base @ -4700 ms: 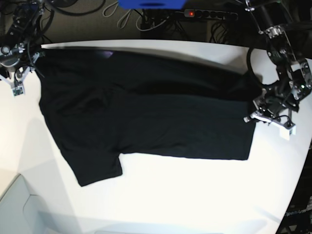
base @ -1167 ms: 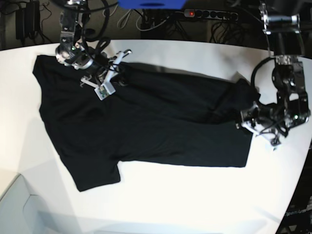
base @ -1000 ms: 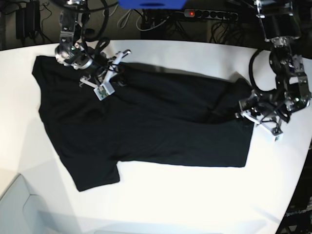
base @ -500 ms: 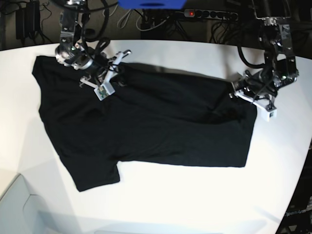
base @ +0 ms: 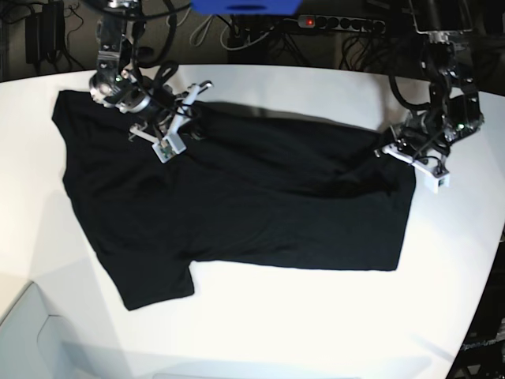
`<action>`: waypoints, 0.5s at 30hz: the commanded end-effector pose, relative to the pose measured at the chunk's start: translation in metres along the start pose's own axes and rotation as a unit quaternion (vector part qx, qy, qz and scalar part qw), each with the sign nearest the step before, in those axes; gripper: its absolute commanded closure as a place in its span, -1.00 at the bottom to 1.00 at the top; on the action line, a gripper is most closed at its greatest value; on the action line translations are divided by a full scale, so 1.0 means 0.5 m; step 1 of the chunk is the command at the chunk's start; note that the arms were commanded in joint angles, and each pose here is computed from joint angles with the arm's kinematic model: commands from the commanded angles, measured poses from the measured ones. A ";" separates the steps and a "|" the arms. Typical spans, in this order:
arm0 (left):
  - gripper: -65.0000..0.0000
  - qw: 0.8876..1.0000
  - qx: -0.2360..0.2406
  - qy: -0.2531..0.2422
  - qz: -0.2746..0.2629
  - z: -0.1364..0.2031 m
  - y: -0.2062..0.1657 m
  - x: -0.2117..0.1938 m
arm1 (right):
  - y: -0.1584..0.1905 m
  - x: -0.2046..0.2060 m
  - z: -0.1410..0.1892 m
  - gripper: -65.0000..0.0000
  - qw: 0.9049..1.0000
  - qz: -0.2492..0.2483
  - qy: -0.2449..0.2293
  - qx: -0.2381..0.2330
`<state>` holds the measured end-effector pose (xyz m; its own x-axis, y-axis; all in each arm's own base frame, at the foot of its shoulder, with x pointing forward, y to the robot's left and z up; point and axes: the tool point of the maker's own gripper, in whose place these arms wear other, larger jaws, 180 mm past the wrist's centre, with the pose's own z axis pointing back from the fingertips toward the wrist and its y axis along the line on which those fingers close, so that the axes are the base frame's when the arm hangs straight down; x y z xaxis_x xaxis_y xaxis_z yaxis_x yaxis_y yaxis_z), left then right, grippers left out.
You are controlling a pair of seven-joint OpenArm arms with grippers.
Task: Layout the t-shirt on the table in an organized manner, then fold the t-shirt properly
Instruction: 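Grasp the shirt edge with the left gripper and pull it taut, then pull the held edge outward with both grippers to straighten the shirt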
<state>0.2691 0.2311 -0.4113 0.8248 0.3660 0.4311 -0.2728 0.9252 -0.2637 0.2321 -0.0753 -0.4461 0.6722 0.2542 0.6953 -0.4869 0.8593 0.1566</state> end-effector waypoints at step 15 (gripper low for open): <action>1.00 0.991 0.015 -0.124 -0.048 0.083 0.000 0.249 | -0.040 -0.111 0.020 1.00 0.990 0.022 0.132 -0.049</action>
<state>0.3432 0.2678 -0.3386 0.7376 0.3009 0.6046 -0.2104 0.9531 -0.2177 0.2323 -0.0757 -0.4459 0.6721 0.2542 0.6955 -0.4864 0.8597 0.1559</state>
